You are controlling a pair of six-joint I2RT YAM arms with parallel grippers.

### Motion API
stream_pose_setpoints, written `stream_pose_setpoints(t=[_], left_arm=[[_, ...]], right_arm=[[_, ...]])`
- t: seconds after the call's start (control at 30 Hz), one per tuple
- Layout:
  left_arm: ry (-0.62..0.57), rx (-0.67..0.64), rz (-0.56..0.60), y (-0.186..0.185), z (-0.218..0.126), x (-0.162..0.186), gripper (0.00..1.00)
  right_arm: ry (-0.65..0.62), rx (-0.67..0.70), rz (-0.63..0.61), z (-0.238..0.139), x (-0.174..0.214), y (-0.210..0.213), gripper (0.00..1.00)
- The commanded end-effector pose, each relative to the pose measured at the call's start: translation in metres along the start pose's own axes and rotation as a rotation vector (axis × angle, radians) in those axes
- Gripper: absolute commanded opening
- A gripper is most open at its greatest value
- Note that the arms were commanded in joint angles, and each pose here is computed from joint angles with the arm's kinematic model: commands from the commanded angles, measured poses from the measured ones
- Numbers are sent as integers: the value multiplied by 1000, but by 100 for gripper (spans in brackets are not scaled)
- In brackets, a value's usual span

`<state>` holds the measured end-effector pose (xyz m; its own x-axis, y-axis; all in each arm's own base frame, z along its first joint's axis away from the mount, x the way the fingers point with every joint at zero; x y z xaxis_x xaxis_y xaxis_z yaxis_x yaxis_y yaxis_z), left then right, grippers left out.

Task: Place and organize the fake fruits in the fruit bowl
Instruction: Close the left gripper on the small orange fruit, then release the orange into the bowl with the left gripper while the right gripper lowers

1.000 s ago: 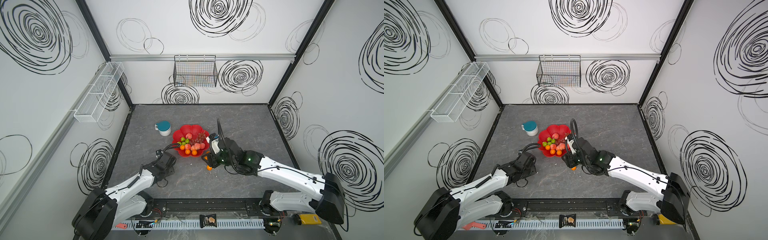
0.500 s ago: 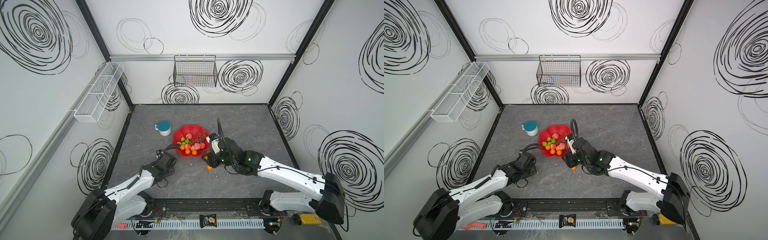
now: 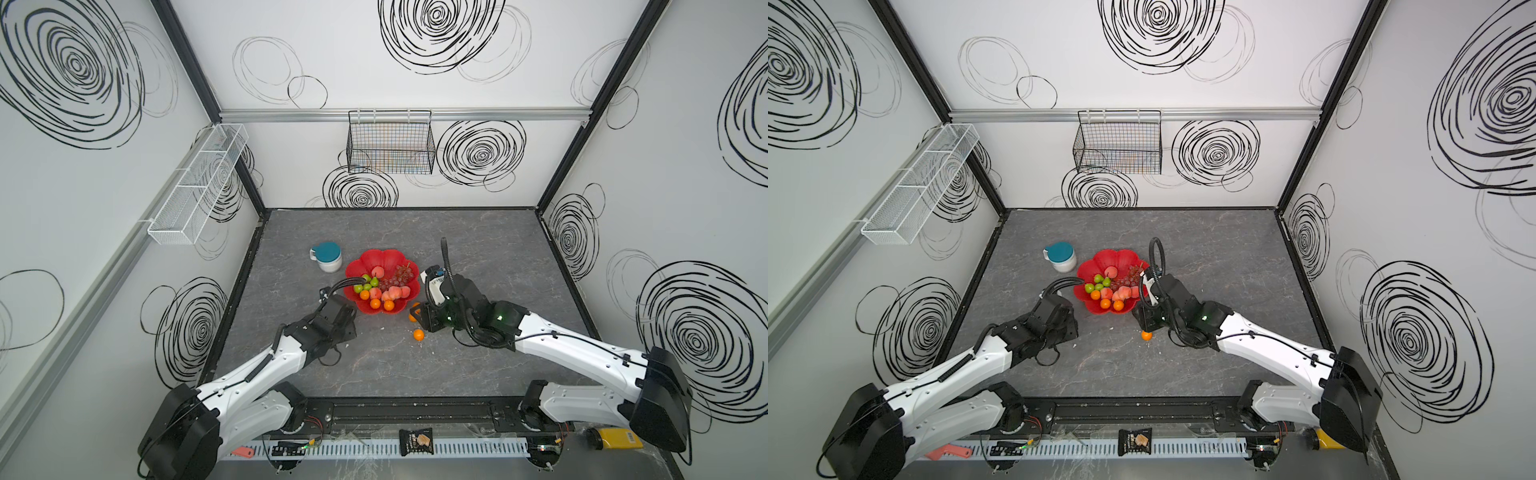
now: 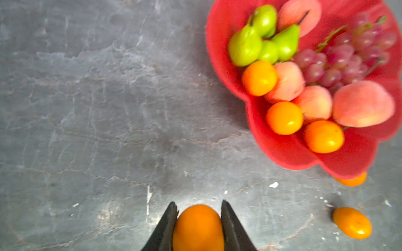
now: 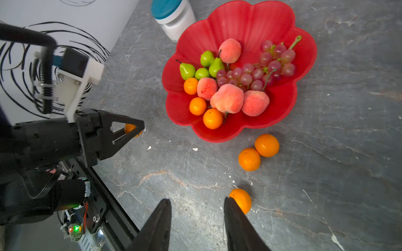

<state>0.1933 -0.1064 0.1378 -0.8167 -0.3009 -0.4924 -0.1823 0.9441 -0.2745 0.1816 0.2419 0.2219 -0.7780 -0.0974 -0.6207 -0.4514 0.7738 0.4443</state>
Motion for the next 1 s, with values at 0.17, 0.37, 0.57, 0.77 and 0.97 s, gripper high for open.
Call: stream_pose_setpoints(t=[0.17, 0.37, 0.57, 0.77, 0.97], left_arm=[[-16, 48, 53, -31, 2, -23, 34], [-12, 58, 95, -50, 10, -39, 34], [-5, 58, 116, -63, 23, -52, 33], [11, 40, 139, -67, 38, -59, 33], [22, 21, 142, -67, 51, -62, 34]], right_arm=[[3, -18, 139, 9, -8, -25, 43], [3, -11, 145, 16, -15, -28, 44], [26, -7, 140, 27, -22, -25, 44], [39, 6, 126, 32, -25, -24, 44], [47, 16, 125, 33, -24, -27, 44]])
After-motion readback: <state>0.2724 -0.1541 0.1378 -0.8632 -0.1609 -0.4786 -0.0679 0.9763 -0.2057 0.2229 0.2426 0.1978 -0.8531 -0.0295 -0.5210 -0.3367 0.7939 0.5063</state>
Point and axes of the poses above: each gripper's point midway between its finger pads, its own z axis out along the fingers, its own y axis along the line the jaws close on, x = y × z, the point moved 8 cm from there along -z, back along the fingers, and after that the axes turned 2 degrees about z, right-handed, at the moved point
